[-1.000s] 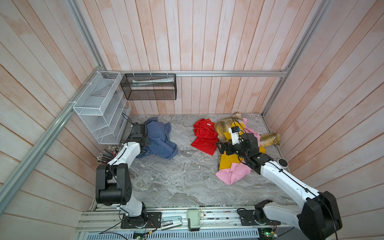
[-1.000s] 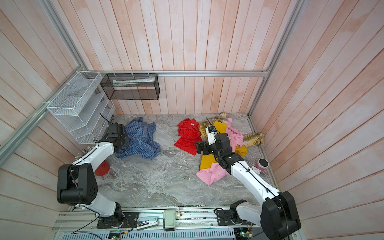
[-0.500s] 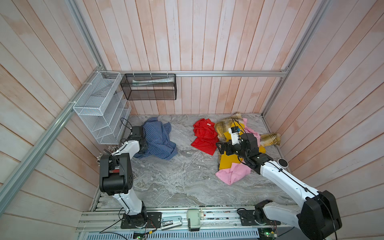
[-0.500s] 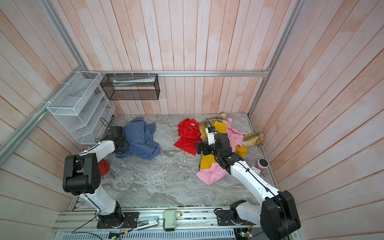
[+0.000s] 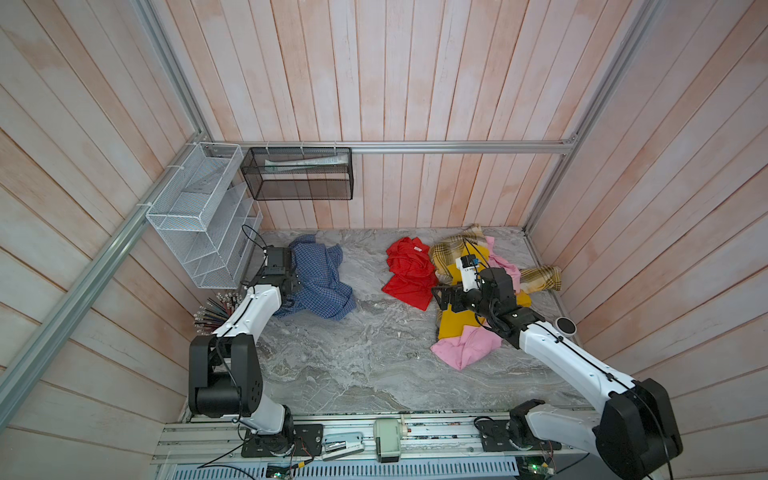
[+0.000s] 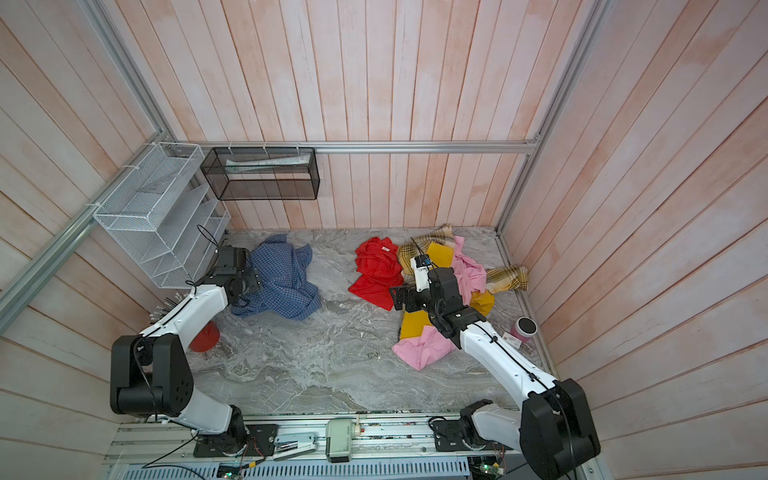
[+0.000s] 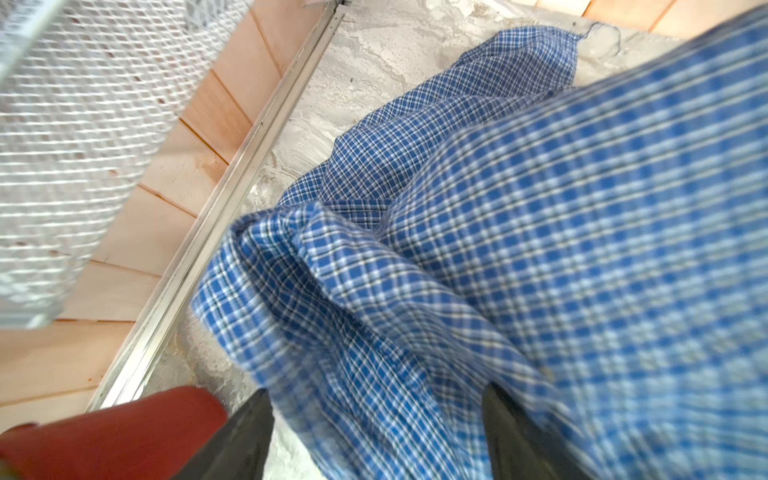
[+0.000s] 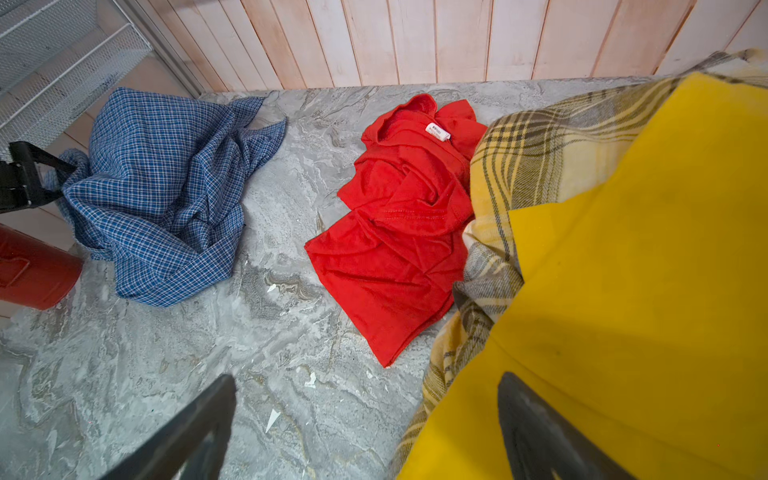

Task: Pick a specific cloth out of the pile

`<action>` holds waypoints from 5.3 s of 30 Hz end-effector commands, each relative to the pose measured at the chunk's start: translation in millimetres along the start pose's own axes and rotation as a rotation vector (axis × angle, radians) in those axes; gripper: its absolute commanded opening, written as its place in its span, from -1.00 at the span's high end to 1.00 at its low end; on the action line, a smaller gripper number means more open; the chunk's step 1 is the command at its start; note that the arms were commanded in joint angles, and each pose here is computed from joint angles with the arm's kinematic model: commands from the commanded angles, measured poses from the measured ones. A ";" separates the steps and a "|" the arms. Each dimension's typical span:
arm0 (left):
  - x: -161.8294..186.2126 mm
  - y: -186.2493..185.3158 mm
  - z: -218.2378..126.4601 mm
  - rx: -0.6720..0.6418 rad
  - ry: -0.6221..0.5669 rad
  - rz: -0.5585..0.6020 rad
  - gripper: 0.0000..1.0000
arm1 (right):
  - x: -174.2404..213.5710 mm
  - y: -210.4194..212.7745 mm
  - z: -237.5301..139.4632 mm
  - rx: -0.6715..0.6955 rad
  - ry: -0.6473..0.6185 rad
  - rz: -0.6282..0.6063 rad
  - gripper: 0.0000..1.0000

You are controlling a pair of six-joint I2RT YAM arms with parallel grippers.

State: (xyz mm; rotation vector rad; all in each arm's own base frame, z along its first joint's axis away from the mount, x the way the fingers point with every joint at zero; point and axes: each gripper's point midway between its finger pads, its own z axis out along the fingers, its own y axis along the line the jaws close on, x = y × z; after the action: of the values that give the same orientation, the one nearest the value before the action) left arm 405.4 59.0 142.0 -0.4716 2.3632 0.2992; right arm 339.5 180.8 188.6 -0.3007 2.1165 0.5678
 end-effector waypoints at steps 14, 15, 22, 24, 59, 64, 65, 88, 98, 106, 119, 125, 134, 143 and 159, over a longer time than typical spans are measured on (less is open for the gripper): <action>-17.5 -66.4 -39.0 0.164 -0.148 0.198 -1.00 | -3.0 -23.1 -12.6 0.082 0.002 -0.033 -0.96; -24.8 -68.8 -36.2 0.157 -0.164 0.202 -1.00 | -2.7 -24.3 -13.1 0.085 0.002 -0.032 -0.96; -40.0 -99.3 29.2 0.096 -0.047 0.315 -1.00 | -0.4 -33.2 -11.8 0.102 0.019 -0.023 -0.96; -28.0 -104.8 50.1 0.085 0.018 0.322 -1.00 | 0.0 -36.5 -12.5 0.113 0.020 -0.020 -0.96; -104.4 -128.4 -17.8 0.492 -0.202 0.042 1.00 | -2.4 -56.9 -23.9 0.139 -0.016 0.019 -0.96; -174.6 -116.3 -93.6 0.554 -0.489 -0.024 1.00 | -4.1 -55.5 -26.3 0.135 -0.032 0.020 -0.96; -186.2 -112.8 -106.4 0.563 -0.537 -0.037 1.00 | -4.6 -55.5 -26.2 0.135 -0.032 0.020 -0.96; -97.8 -119.4 -111.1 0.782 -0.548 -0.109 1.00 | -2.1 -50.8 -24.9 0.105 -0.029 0.050 -0.96; -9.9 -172.4 -47.9 0.654 -0.300 0.182 0.92 | 2.1 -51.8 -19.6 0.100 -0.008 0.054 -0.96; 51.6 -235.8 -5.4 0.618 -0.107 0.402 -0.04 | 6.1 -55.6 -21.0 0.124 0.010 0.046 -0.96; 136.5 -208.6 68.8 0.352 0.291 0.370 -0.46 | 4.4 -58.9 -19.3 0.141 0.016 0.030 -0.96; 118.1 -192.2 76.7 0.426 0.359 0.117 0.48 | 3.6 -65.6 -22.6 0.171 0.013 0.023 -0.96; 76.8 -125.6 68.2 0.264 0.214 -0.008 0.63 | 7.6 -80.4 -22.8 0.216 -0.004 0.031 -0.96; 80.4 -113.9 81.6 0.293 0.247 -0.049 0.52 | 0.8 -81.4 -16.0 0.207 -0.044 0.029 -0.96; 29.7 -123.9 34.6 0.376 0.101 -0.001 -1.00 | -15.8 -106.2 -29.1 0.321 -0.216 -0.049 -0.96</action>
State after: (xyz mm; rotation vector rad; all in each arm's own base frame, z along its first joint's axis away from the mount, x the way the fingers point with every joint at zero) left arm 457.6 -52.2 62.9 -0.3361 2.4743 -0.1889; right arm 366.9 83.0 171.8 -0.1171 2.0175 0.2580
